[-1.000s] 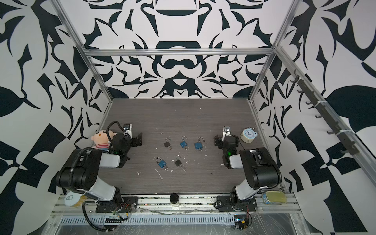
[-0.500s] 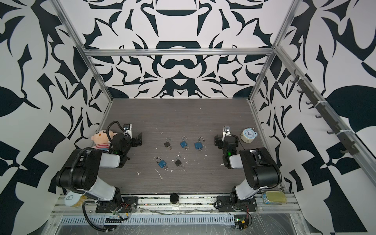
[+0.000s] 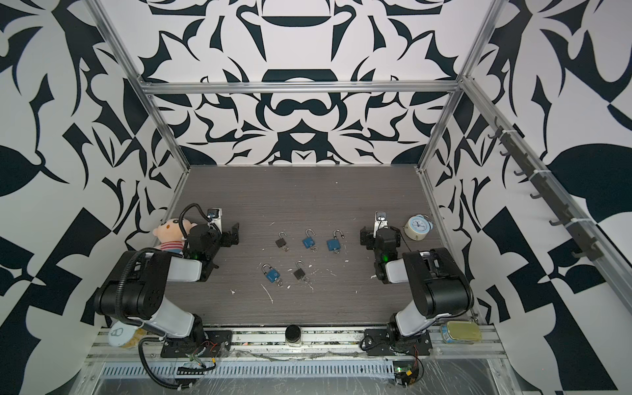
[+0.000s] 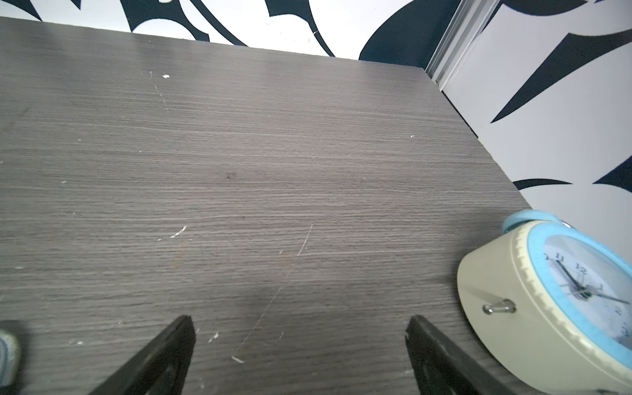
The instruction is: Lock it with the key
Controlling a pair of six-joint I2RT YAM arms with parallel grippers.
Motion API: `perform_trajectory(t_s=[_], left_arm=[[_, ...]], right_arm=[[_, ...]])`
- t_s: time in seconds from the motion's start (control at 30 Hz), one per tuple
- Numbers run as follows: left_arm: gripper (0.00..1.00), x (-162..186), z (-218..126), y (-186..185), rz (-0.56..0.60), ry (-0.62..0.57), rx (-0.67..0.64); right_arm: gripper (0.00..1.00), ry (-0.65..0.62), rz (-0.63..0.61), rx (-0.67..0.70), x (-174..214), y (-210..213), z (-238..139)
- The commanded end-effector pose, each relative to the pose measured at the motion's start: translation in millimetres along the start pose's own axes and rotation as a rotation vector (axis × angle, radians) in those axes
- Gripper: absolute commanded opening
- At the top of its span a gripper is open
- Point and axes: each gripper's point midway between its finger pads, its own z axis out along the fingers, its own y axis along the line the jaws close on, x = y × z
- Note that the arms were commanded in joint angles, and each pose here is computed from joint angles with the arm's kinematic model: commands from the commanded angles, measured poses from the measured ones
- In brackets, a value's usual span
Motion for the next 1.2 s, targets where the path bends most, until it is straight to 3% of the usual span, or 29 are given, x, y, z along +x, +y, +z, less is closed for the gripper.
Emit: perform_trajectory(t_s=[0.0,0.13,0.23,0.3,0.47,0.57,0.67,0.8,0.97,1.17], left_arm=[[0.96,-10.6,-0.3,0.0,0.001,-0.030,0.006],[0.86,-25.4,-12.7,19.5,-0.043,-0.073,-0.106],[0.78,-51.6,-29.4,20.1,-0.055,-0.078,-0.114],[0.76,-76.1,-41.5,24.2,-0.129,-0.078,-0.139],[0.71,-101.8,-60.2,4.5,-0.208,0.000,-0.067],[0.70,-109.0,-69.0,-7.6,-0.330,0.049,-0.012],[0.70,-108.4,-73.9,-23.1,-0.406,0.104,0.048],[0.69,-101.9,-74.6,-37.1,-0.397,0.187,0.064],[0.69,-94.2,-70.2,-53.4,-0.361,0.240,0.093],[0.67,-88.0,-61.9,-62.6,-0.356,0.265,0.116]], right_arm=[[1.00,-0.055,0.002,0.001,-20.0,-1.2,1.3],[0.95,-0.073,0.015,0.036,-36.2,-7.2,-7.7],[0.92,-0.014,0.058,0.115,-60.3,-18.8,-24.5],[0.91,-0.004,0.094,0.118,-78.6,-18.9,-37.0],[0.87,0.036,-0.016,0.101,-105.3,4.7,-62.2],[0.73,0.134,-0.057,0.021,-101.5,27.7,-66.3],[0.69,0.203,-0.117,-0.056,-88.4,59.3,-71.6],[0.62,0.323,-0.138,-0.180,-63.6,99.8,-74.2],[0.61,0.401,-0.138,-0.296,-43.4,133.2,-75.5],[0.67,0.511,-0.120,-0.400,-19.2,160.2,-70.4]])
